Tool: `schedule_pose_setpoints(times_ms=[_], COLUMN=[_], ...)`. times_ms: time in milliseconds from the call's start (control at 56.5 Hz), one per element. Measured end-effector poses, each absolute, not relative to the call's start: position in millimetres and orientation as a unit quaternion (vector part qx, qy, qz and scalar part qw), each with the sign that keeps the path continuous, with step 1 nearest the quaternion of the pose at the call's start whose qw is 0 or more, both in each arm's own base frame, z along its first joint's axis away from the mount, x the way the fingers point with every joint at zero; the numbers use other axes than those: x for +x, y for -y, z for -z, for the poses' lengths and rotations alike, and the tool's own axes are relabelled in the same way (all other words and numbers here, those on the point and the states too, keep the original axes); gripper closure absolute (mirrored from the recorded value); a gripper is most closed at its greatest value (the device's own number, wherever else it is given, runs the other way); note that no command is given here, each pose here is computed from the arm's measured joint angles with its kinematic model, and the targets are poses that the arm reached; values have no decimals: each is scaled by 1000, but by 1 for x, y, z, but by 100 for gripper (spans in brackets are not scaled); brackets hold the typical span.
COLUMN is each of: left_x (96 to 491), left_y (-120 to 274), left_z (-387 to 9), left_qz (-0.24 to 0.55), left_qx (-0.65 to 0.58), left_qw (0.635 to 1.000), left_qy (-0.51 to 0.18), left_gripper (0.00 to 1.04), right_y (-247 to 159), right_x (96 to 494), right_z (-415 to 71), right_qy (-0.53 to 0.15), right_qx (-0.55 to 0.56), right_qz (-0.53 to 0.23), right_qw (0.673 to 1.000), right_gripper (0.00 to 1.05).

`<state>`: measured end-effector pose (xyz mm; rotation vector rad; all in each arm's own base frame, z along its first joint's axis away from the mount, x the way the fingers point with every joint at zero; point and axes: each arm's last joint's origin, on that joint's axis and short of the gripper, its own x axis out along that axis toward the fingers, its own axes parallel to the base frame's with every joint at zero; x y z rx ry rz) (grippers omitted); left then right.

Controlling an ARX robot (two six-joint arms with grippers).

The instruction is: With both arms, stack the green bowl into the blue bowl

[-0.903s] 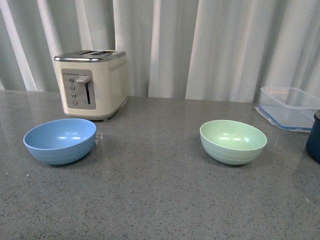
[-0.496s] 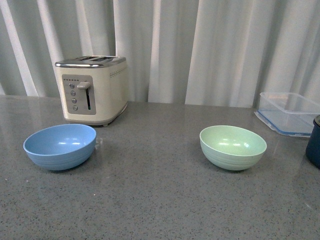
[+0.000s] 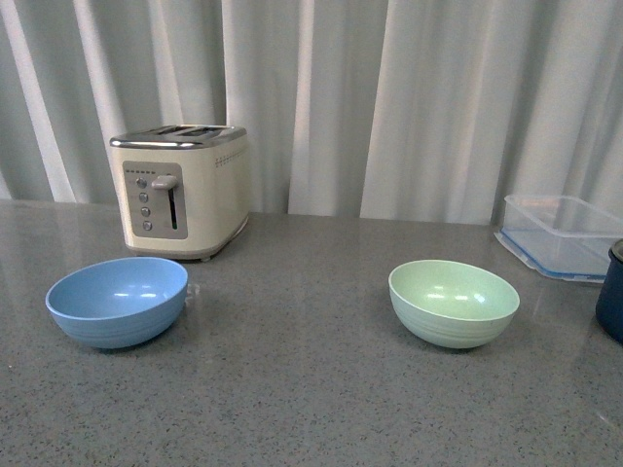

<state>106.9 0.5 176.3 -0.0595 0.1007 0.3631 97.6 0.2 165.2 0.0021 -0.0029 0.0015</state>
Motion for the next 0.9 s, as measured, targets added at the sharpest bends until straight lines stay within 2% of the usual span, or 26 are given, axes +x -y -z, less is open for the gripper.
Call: schedule_pose_setpoints(times_ms=[248, 425, 584, 761, 903], left_x=[144, 196, 243, 289, 329], left_y=[-7, -3, -4, -9, -13], left_z=[-236, -274, -297, -306, -296], left_qz=[-165, -109, -118, -133, -139], left_qx=[-97, -95, -98, -117, -137], left_qw=[979, 982, 976, 961, 943], left_qy=[-64, -121, -157, -212, -271], left_gripper=[7, 7, 7, 7, 7], right_y=[0, 0, 0, 0, 0], right_x=[98, 98, 98, 98, 98], right_z=[-165, -165, -165, -165, -165], right_qy=[1, 1, 1, 1, 1], right_qx=[1, 1, 1, 1, 1], right_qz=[-1, -2, -2, -2, -2], right_qw=[1000, 1000, 1000, 1000, 1000], right_gripper=[10, 10, 10, 10, 10])
